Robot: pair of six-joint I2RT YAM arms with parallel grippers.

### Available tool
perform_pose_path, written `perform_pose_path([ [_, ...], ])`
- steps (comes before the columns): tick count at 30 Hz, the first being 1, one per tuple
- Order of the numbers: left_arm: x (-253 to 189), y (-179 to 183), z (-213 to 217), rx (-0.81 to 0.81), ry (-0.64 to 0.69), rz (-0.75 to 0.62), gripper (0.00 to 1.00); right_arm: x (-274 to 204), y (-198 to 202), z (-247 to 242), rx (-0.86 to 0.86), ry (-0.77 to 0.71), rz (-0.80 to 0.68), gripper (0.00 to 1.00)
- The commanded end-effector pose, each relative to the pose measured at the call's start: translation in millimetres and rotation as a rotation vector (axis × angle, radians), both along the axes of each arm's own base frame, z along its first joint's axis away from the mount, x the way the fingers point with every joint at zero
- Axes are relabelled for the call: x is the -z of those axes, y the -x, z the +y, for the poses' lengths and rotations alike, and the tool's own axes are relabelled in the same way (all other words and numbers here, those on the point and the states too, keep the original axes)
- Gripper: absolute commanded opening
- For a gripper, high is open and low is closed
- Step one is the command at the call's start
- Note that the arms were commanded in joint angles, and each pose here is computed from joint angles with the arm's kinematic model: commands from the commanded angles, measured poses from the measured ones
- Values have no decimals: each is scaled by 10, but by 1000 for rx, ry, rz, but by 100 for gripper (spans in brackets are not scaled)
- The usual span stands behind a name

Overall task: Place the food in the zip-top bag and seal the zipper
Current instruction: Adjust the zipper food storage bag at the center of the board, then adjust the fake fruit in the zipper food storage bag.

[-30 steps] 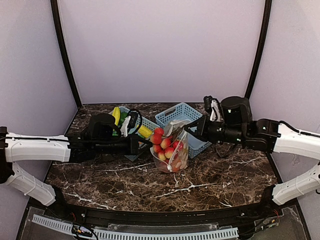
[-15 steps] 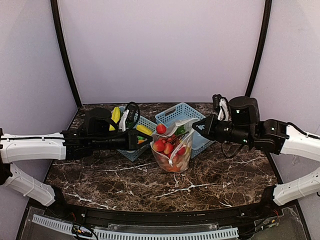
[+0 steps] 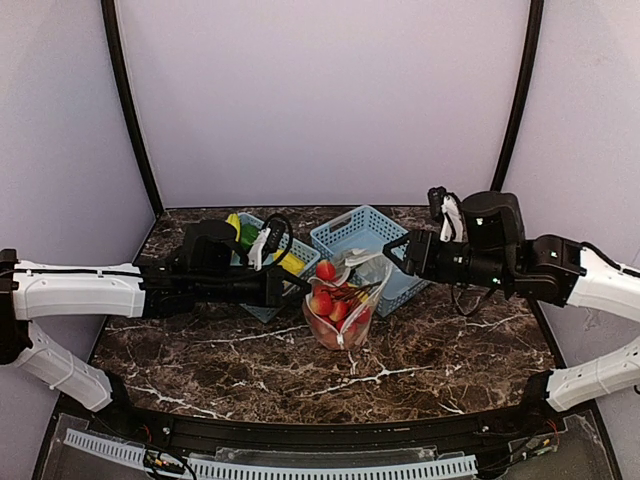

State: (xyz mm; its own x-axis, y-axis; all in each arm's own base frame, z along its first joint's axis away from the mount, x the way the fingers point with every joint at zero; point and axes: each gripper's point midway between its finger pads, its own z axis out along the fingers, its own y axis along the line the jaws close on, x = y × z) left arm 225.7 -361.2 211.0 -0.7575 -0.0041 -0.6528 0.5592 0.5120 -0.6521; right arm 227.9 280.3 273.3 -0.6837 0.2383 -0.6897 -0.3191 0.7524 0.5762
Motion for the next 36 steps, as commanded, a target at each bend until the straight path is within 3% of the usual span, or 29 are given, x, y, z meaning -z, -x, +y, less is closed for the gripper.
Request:
perform_pose_path([
  [1,-179,-33,-5,0,33,-33,1,-554,56,-11,-85,0,-158,56],
  [7,-228,-37,-7,-2,44,-38,1,-944,213,215,-243,-36,-266,59],
  [15,-260,-33,9,-7,47,-39,1,-700,181,725,-347,63,-157,50],
  [24,-262,-28,22,-10,49,-36,1,-203,35,1009,-308,157,-21,48],
  [36,-275,-11,15,-2,56,-33,1,129,-93,1096,-248,329,25,45],
])
